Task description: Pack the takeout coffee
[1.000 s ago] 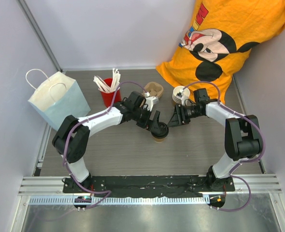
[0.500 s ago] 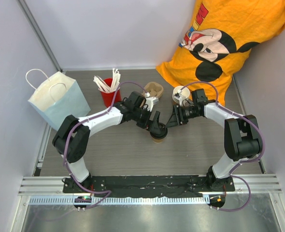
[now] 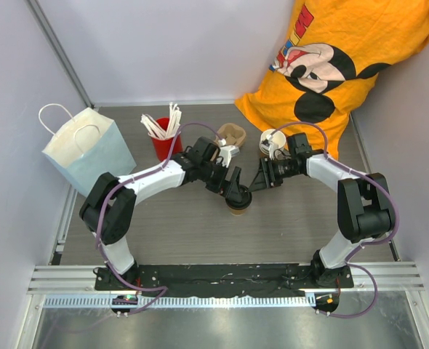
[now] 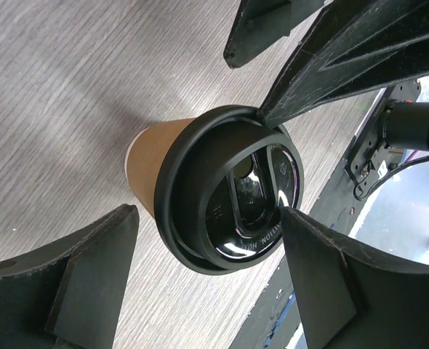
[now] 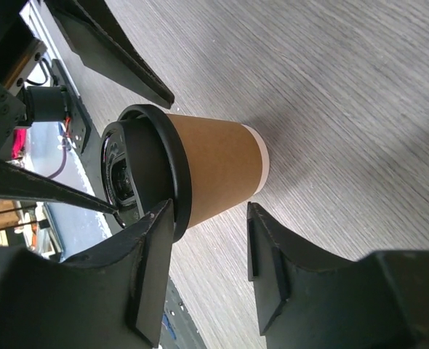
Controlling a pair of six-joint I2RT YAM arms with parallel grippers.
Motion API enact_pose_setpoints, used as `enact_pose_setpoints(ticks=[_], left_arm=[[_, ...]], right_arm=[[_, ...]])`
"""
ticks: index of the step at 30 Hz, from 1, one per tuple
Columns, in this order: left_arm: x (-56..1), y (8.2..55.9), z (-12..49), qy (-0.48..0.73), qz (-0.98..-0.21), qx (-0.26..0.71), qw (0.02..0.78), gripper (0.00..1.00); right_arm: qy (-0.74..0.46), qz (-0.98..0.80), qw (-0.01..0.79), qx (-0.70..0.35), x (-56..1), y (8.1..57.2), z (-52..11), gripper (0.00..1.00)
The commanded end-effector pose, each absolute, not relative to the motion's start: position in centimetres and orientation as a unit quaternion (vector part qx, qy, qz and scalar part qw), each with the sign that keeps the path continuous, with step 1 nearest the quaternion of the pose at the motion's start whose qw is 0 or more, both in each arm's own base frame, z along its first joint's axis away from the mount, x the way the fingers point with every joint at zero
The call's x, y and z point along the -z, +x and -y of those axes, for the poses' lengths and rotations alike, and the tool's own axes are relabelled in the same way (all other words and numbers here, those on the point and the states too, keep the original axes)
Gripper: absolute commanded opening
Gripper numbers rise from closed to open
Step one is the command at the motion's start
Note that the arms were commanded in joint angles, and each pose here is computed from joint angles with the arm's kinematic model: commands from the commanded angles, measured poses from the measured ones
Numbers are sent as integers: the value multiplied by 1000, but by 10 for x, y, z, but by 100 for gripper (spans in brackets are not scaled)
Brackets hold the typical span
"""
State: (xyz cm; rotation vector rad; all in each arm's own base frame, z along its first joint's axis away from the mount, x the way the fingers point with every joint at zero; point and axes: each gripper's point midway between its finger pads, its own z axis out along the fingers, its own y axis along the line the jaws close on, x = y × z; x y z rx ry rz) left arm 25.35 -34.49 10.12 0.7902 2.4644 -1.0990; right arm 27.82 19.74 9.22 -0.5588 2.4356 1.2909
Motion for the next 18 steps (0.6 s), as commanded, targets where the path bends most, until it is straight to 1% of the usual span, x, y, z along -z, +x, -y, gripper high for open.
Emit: enact_pose_setpoints(ticks=[1,4,7,18], left_arm=[[-137,268,355,301,-840,402,208,85],[-155,272,358,305,-827,413,228,87],[-159,275,358,304,-826,412,236,87],[-125,274,339,308,-849,364,229,86]], right_arm=[[-222,-851,191,-437,-111,289,-202,50],[-222,-848,196,-440,-118,293,-203,50],[-224,-846,199,-442,-120,297,-205,50],[-223,-846,197,-442,-113,304,-207,51]])
